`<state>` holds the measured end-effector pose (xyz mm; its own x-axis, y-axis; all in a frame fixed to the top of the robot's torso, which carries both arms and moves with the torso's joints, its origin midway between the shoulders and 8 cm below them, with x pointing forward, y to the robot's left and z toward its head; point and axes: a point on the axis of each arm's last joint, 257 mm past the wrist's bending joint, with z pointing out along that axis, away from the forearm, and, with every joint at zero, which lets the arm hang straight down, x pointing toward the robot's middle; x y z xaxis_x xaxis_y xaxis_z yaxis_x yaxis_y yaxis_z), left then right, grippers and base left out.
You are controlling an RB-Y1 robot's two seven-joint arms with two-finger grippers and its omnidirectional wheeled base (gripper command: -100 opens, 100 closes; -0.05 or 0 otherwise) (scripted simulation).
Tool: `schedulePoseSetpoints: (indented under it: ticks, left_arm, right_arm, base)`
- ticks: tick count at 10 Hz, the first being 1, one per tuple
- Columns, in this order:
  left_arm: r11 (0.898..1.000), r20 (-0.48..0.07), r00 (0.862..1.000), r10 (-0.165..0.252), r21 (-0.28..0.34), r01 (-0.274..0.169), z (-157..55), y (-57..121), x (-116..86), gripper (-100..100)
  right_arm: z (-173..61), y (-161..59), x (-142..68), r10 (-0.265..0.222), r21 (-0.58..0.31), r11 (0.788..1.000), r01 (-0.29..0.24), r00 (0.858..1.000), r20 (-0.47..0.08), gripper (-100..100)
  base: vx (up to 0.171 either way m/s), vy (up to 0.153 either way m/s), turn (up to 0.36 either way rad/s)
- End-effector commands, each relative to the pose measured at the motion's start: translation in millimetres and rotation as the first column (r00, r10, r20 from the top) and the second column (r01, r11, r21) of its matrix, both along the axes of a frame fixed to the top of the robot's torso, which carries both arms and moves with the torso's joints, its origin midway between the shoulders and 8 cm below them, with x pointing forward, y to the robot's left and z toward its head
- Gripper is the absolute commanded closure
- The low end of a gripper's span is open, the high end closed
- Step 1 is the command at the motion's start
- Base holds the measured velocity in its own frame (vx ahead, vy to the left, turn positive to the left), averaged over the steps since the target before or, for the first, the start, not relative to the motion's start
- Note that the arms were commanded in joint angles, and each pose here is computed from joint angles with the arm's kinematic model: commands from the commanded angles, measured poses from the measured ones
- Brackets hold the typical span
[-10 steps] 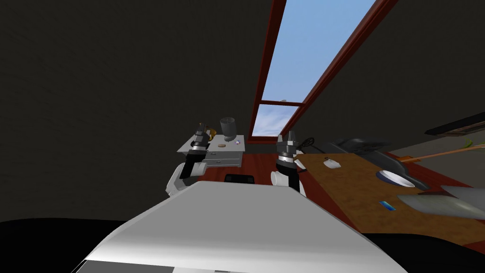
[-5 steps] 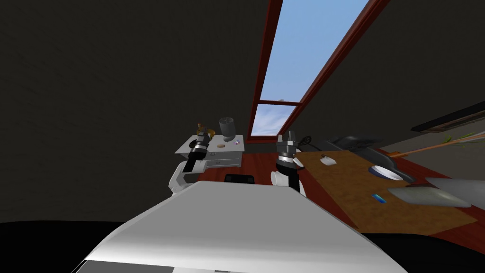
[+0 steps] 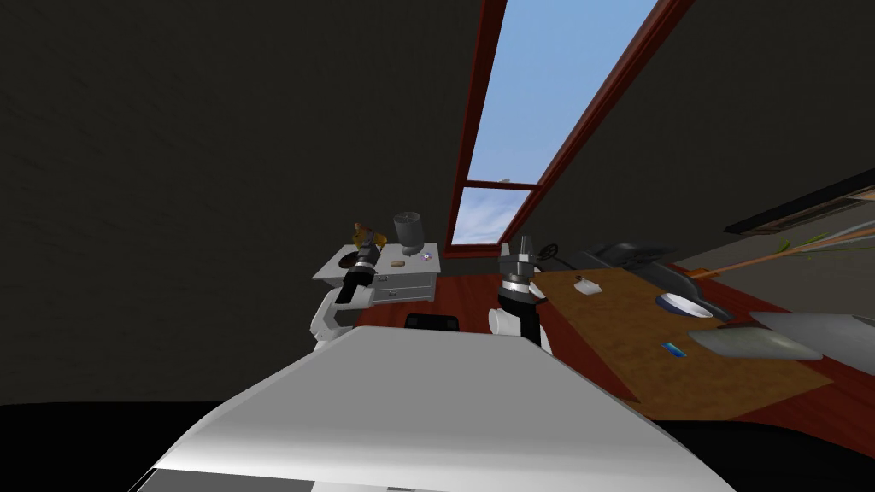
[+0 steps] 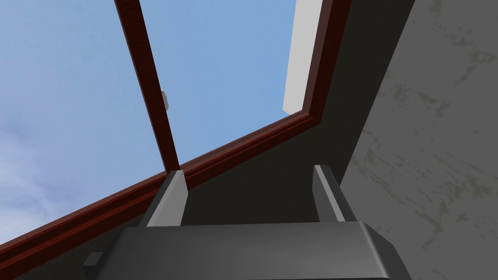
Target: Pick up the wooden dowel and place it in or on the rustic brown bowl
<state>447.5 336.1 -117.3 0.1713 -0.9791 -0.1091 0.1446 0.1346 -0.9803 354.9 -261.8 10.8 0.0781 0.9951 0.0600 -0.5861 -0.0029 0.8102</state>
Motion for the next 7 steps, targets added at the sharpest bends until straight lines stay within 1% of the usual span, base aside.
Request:
schedulePoseSetpoints:
  ticks: [1, 2, 3, 4, 6, 7]
  left_arm:
    - [1.0, -0.049, 0.999, 0.017, -0.025, -0.019, -15, 7.9, 6, -100]
    - [0.999, -0.054, 0.998, 0.019, -0.026, -0.021, -17, 8.4, 6, -100]
    - [0.998, -0.097, 0.995, 0.033, -0.045, -0.037, -31, 14.1, 10, -100]
    - [0.998, -0.097, 0.995, 0.033, -0.045, -0.037, -31, 14.1, 10, -100]
    - [0.995, -0.17, 0.984, 0.053, -0.075, -0.066, -56, 22.4, 16, -100]
    - [0.994, -0.185, 0.981, 0.057, -0.077, -0.072, -60, 23.5, 16, -100]
  right_arm:
    - [0, 0, 0, 0.0, 0.0, 1.0, 0.0, 1.0, 0.0, 0]
    - [0, 0, 0, 0.0, 0.0, 1.0, 0.0, 1.0, 0.0, 0]
    - [0, 0, 0, 0.0, 0.0, 1.0, 0.0, 1.0, 0.0, 0]
    - [0, 0, 0, 0.0, 0.0, 1.0, 0.0, 1.0, 0.0, 0]
    - [0, 0, 0, 0.0, 0.0, 1.0, 0.0, 1.0, 0.0, 0]
    - [0, 0, 0, 0.0, 0.0, 1.0, 0.0, 1.0, 0.0, 0]
  base:
    - [0.008, 0.011, -0.036]
    - [0.007, 0.009, -0.024]
    - [0.008, 0.007, -0.038]
    - [0.007, 0.008, -0.02]
    - [0.013, 0.011, -0.051]
    - [0.013, 0.011, -0.021]
